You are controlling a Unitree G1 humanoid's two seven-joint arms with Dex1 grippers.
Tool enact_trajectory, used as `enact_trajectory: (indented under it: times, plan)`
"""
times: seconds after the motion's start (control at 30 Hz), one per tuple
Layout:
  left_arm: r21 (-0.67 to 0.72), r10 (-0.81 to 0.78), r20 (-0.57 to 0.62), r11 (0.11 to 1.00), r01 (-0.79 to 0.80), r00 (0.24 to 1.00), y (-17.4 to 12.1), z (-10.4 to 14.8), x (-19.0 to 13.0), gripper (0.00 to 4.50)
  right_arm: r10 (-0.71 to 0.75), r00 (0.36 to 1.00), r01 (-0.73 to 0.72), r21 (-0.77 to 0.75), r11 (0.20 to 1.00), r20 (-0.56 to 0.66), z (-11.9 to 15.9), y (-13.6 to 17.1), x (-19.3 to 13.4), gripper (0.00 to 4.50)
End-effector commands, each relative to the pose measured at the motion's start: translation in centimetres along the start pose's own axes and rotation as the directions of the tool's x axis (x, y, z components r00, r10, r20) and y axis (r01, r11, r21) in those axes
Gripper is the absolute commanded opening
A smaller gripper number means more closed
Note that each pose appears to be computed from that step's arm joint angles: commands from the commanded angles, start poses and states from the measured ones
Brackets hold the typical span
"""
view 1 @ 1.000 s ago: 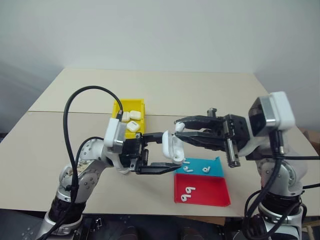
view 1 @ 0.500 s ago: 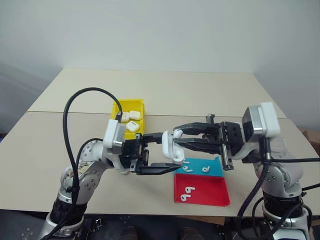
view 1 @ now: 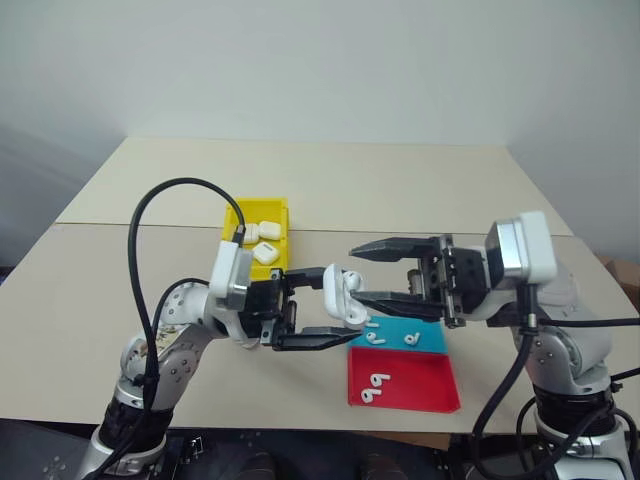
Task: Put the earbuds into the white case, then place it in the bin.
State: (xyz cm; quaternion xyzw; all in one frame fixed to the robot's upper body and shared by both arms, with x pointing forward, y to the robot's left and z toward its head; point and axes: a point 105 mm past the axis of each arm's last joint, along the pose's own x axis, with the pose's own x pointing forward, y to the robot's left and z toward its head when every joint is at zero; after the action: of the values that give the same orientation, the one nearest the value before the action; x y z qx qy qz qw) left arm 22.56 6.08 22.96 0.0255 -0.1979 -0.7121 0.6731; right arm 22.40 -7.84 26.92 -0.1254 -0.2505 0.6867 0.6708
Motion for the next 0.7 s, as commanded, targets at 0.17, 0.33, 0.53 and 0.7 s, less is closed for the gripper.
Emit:
enact_trajectory:
  times: [0.17,0.33,0.53,0.7]
  plan:
    - [0.06,0.044,-0.167,0.998,-0.035,0.985,-0.8,-1.8,-3.8,2.76,-0.079,0.953,0.099,0.055,0.994,-0.291,0.7,-2.8,-4.0,2.67]
    - [0.048,0.074,-0.279,0.997,-0.063,0.958,-2.0,-3.3,-6.5,2.76,0.033,0.689,0.015,0.06,0.998,-0.724,-2.5,-3.2,-7.4,2.67]
    - [0.041,0.132,-0.356,0.991,-0.126,0.925,-2.8,-4.7,-8.0,2.76,0.169,0.394,-0.209,0.091,0.974,-0.903,-5.7,-2.9,-8.4,2.67]
    - [0.037,0.156,-0.344,0.988,-0.153,0.926,-3.2,-4.8,-7.7,2.76,0.223,0.208,-0.474,0.101,0.875,-0.952,-8.0,-2.6,-8.6,2.67]
